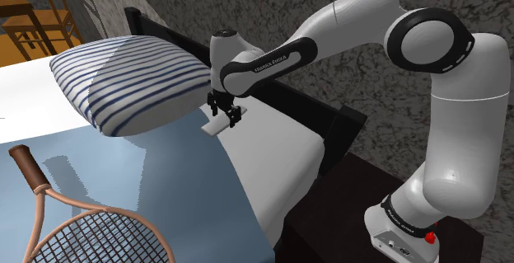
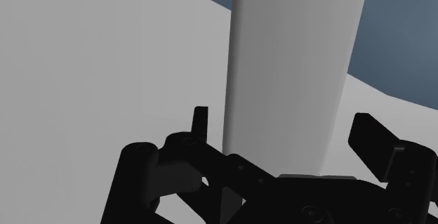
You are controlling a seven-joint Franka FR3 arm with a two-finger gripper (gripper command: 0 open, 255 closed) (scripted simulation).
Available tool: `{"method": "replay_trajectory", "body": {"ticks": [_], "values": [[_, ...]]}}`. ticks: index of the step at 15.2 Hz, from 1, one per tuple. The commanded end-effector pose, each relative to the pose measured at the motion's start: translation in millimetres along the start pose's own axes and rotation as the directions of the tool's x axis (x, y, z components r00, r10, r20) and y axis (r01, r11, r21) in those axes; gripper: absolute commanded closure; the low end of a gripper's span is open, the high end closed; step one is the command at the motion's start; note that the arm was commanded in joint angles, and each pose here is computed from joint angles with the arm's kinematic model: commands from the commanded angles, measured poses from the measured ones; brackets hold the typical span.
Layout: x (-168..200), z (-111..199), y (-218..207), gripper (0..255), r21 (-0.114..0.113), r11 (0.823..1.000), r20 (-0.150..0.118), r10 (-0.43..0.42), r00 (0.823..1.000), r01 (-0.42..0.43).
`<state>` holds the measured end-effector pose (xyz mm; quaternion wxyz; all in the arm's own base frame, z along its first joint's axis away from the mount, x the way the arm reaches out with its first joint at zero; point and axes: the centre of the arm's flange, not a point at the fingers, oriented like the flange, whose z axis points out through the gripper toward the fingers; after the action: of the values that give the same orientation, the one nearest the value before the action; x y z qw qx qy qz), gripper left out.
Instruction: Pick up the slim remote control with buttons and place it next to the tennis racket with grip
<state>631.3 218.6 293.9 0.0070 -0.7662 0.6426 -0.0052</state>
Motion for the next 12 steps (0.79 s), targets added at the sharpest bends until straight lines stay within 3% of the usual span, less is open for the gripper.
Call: {"method": "replay_trajectory", "body": {"ticks": [1,8,9,12], "values": [[-0.3,3.4,0.5,0,0.000,1.000,0.000,0.000,1.000,0.000],[-0.3,3.4,0.5,0,0.000,1.000,0.000,0.000,1.000,0.000],[-0.3,3.4,0.5,255,0.000,1.000,0.000,0.000,1.000,0.000],[-0.2,3.4,0.4,255,0.000,1.000,0.000,0.000,1.000,0.000]]}}
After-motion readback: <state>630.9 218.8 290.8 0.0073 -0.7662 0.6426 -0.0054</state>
